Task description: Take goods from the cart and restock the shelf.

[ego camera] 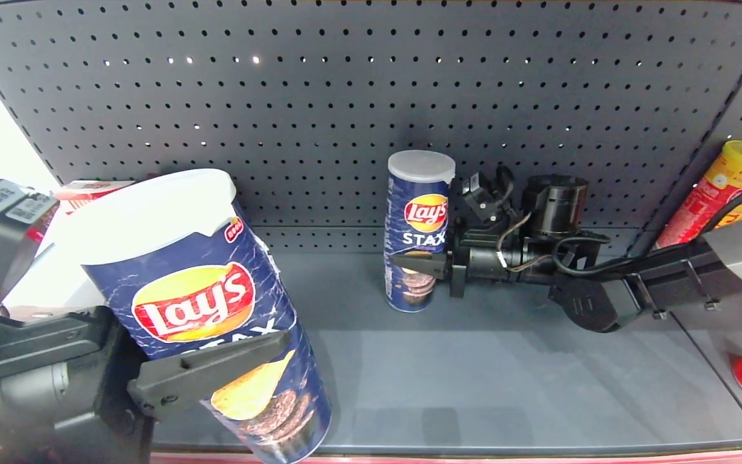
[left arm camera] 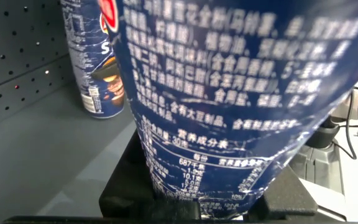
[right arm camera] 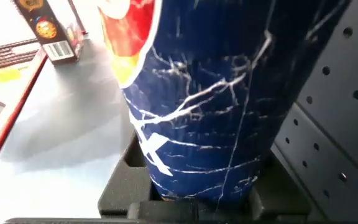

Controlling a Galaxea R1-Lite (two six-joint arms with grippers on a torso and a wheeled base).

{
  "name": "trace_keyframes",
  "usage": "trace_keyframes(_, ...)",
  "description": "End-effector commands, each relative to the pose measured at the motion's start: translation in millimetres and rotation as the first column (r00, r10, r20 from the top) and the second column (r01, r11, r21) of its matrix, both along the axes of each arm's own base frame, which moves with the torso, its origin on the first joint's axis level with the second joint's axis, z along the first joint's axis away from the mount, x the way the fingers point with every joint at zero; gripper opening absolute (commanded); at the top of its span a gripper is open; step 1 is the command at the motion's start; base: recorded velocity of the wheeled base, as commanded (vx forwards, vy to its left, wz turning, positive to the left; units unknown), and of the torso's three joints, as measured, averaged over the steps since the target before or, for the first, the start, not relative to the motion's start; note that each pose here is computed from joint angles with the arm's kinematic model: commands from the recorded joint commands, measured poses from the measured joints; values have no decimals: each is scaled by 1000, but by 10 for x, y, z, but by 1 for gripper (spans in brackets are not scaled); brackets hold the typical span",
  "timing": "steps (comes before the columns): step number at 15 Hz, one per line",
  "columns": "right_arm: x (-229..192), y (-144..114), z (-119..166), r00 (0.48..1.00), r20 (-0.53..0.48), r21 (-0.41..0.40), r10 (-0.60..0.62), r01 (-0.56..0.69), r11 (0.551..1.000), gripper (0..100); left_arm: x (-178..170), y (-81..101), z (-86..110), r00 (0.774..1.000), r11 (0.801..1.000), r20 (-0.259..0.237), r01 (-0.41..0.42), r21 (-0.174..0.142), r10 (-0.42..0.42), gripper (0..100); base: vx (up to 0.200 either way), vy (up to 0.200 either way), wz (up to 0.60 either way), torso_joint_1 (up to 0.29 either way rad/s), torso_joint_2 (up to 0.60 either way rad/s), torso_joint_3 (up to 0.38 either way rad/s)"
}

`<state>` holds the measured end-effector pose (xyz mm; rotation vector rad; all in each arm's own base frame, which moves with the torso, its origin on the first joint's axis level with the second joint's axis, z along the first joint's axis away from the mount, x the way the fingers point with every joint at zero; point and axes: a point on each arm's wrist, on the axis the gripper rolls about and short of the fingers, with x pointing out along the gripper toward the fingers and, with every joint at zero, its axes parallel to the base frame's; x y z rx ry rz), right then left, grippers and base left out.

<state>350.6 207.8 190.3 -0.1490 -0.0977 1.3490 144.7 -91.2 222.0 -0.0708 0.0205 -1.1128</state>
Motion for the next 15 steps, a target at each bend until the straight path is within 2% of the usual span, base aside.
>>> trace_keyframes(1, -368, -44, 278, 999, 37, 23, -23, 22, 999, 0, -1, 1, 2, 1000, 1000, 1, 0, -1, 0, 0, 0, 0, 0, 0, 0, 0)
trace_keyframes(7, -1110, -56, 325, 999, 18, 36, -49, 48, 998, 0, -3, 3, 4, 1000, 1000, 2, -2, -1, 2, 0, 0, 0, 0, 0, 0, 0)
trace_keyframes(11, -1475, -62, 72, 999, 2, 20, -43, 42, 999, 0, -6, 5, 7, 1000, 1000, 3, -3, -2, 3, 0, 0, 0, 0, 0, 0, 0)
trace_keyframes(15, -1530, -114, -149, 999, -14, -6, -49, 49, 999, 0, -18, 11, 16, 1000, 1000, 6, -5, -5, 5, 0, 0, 0, 0, 0, 0, 0)
